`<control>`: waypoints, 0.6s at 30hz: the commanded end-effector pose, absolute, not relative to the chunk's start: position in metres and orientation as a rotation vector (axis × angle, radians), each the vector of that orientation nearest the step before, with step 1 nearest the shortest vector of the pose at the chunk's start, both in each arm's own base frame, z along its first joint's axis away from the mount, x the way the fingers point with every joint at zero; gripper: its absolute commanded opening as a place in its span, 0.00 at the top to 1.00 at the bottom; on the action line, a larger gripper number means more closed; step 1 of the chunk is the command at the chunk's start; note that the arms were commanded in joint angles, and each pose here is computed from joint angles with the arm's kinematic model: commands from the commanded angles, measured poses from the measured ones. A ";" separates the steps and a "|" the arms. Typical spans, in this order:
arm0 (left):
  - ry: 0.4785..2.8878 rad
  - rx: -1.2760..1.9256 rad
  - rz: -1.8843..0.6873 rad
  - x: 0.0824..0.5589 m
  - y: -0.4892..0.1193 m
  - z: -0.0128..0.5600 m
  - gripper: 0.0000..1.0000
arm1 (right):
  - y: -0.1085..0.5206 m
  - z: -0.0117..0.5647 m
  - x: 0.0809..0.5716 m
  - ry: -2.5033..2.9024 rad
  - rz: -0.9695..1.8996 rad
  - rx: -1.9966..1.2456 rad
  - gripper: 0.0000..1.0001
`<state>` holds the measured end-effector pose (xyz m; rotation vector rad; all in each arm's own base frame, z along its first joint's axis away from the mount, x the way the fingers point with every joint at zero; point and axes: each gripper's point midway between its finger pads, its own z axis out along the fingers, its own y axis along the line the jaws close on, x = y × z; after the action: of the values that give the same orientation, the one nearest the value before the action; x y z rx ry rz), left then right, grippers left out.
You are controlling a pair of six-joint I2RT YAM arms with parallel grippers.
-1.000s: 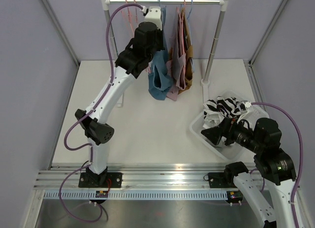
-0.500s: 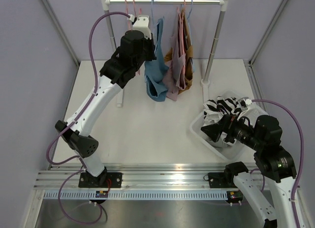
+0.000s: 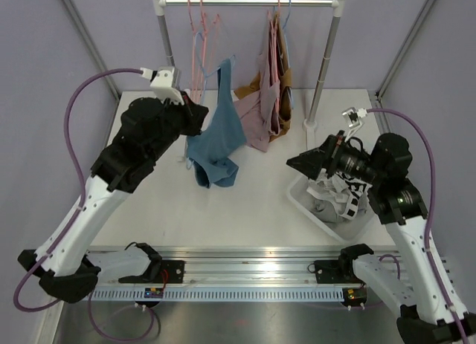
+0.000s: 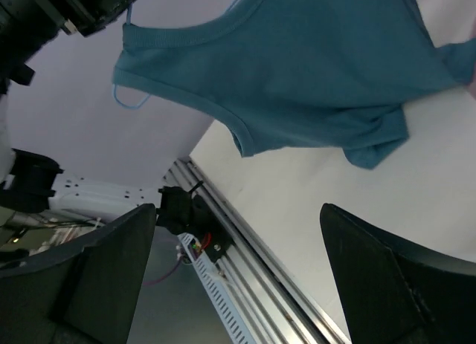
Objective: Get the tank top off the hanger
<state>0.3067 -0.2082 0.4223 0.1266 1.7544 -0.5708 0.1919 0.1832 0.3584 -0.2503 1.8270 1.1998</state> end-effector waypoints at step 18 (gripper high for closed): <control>1.732 0.208 -1.012 0.155 -0.176 0.355 1.00 | 0.357 0.358 0.270 1.773 0.909 -0.398 0.30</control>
<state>0.1662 -0.1681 0.3347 0.1923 1.8082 -0.9021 0.2298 0.3535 0.3408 -0.5070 1.8424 1.1757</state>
